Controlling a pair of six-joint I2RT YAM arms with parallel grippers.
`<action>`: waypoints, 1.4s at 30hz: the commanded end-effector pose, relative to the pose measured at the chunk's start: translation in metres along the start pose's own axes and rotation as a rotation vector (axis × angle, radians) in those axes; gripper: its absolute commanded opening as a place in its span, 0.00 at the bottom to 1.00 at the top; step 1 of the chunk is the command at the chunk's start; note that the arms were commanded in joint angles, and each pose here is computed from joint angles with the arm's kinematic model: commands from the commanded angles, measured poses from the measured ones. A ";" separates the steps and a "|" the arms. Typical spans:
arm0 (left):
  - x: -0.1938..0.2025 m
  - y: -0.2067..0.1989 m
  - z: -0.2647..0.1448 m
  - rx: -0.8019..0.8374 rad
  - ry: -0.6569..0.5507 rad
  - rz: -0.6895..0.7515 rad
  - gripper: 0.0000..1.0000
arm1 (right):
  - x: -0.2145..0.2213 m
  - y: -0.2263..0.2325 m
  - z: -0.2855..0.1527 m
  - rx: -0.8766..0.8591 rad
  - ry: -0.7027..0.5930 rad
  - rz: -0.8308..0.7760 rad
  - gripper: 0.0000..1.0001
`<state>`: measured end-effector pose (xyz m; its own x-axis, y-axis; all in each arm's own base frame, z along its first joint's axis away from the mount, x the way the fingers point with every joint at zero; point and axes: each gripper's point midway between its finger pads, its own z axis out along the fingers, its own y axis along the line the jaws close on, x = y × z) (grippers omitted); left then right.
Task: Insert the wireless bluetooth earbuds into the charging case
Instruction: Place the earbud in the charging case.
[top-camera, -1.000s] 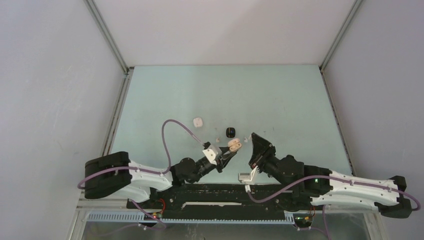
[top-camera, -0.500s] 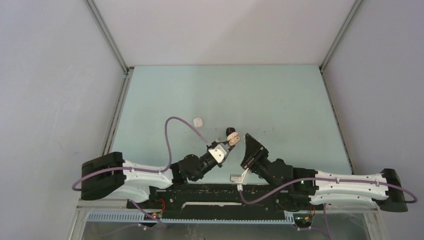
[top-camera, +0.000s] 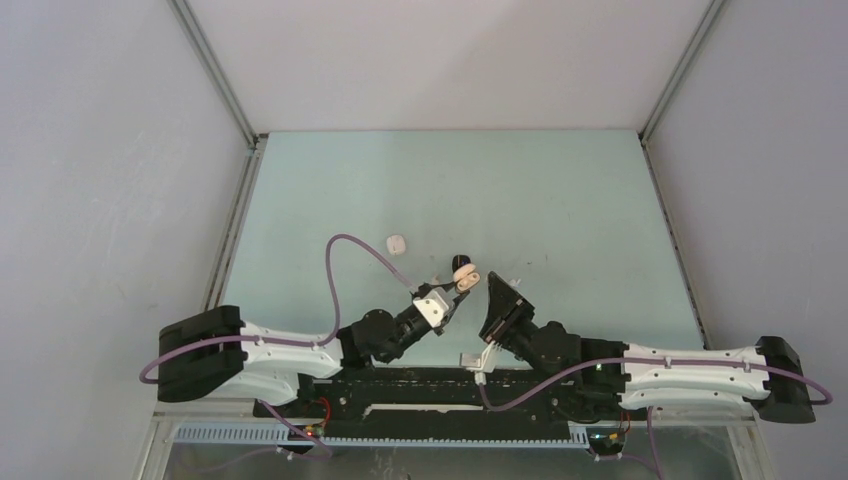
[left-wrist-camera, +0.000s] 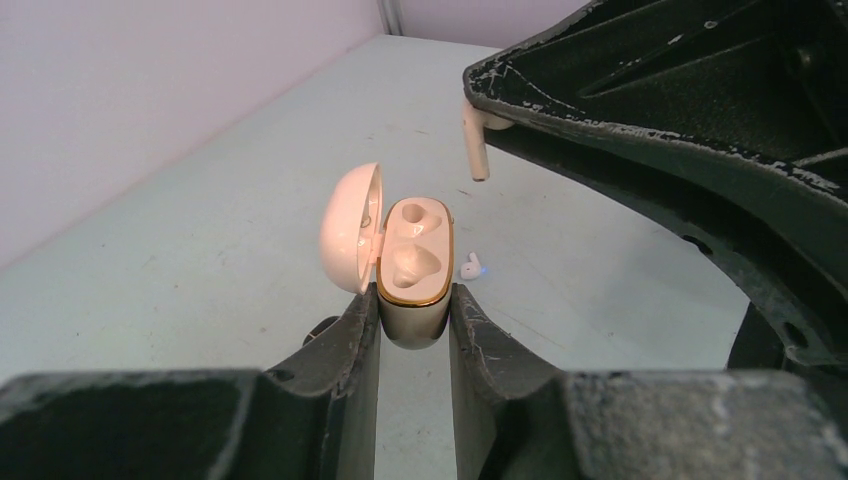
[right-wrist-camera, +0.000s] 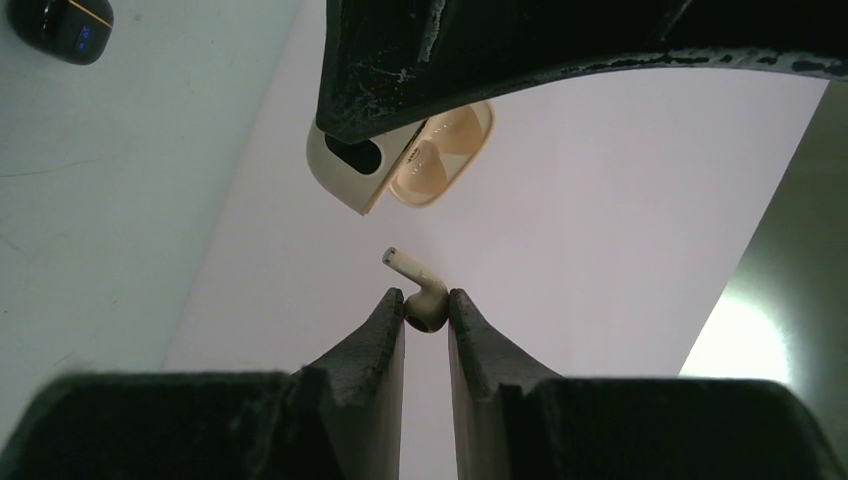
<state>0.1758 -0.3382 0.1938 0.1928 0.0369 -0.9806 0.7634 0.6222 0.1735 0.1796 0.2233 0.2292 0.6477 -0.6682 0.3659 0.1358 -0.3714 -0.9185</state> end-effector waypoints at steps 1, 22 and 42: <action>-0.021 -0.003 -0.002 0.026 -0.085 0.001 0.00 | -0.001 -0.016 0.001 0.065 -0.004 0.030 0.00; -0.024 -0.013 -0.005 0.083 -0.120 -0.003 0.00 | -0.001 -0.005 0.014 0.017 0.003 -0.024 0.00; -0.020 -0.010 -0.011 0.078 -0.127 -0.019 0.00 | -0.010 -0.031 -0.004 0.121 -0.110 0.097 0.00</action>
<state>0.1600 -0.3396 0.1922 0.2216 -0.0126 -0.9751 0.8143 0.5526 0.1779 0.1730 0.2392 0.2400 0.7006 -0.6296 0.3358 0.1728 -0.3070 -0.9359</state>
